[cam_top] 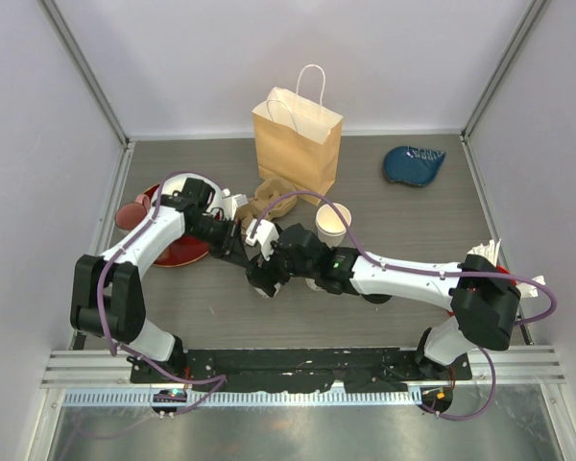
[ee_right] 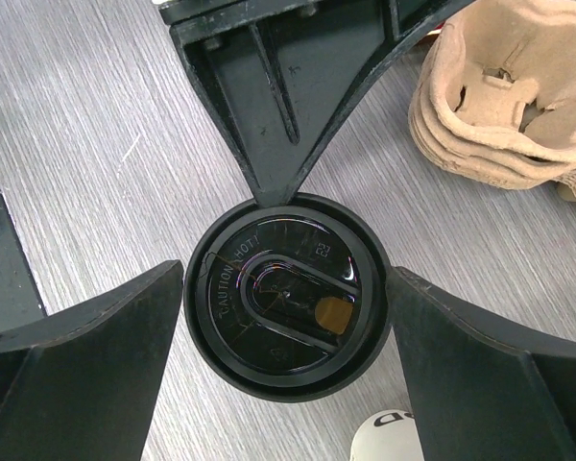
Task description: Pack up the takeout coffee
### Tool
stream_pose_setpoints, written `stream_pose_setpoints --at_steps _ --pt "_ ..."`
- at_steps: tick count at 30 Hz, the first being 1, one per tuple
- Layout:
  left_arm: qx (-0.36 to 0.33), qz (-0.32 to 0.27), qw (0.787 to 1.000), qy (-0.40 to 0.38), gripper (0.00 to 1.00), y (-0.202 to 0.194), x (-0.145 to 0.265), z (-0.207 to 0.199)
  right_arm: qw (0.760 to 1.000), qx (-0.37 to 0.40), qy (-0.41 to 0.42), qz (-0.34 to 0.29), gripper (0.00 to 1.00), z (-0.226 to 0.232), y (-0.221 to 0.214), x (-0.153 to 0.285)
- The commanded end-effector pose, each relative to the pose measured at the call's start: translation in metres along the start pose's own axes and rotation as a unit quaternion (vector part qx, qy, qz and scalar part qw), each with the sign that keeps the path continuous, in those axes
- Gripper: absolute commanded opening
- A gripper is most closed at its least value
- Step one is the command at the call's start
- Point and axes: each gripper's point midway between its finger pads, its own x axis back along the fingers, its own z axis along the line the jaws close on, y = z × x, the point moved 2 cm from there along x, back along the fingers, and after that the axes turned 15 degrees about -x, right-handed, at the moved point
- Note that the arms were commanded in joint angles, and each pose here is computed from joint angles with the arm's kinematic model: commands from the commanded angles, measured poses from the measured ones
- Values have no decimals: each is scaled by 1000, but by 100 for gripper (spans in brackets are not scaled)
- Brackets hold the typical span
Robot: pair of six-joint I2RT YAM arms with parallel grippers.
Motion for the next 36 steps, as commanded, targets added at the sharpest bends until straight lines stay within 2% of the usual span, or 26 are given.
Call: stream_pose_setpoints --at_steps 1,9,16,19,20,21,24,27,29,36 --pt "-21 12 1000 12 0 -5 -1 3 1000 -7 -12 0 90 -3 11 5" --pt "-21 11 1000 8 0 -4 0 2 999 3 -20 30 89 -9 -8 -2" --pt "-18 10 1000 3 0 -2 0 0 997 10 -48 63 83 -22 -33 -10" --pt "-18 11 1000 0 0 -3 -1 0 995 3 -58 81 76 -26 -52 -12" --pt "-16 13 1000 0 0 -4 -2 1 994 1 -67 85 64 -29 -57 -12" --pt "-16 13 1000 -2 0 -4 -2 1 993 -2 -75 92 57 -29 -66 -11" --pt "-5 18 1000 -9 0 -4 -6 3 990 -5 -84 110 52 -29 -88 -10" --pt "10 23 1000 -17 0 -3 -9 6 987 -11 -104 120 52 -31 -105 -5" --pt "10 22 1000 -20 0 -2 -10 6 986 -12 -109 123 58 -32 -113 -2" --pt "-22 -1 999 -31 0 7 -2 -8 992 -9 -77 99 75 -18 -83 -8"
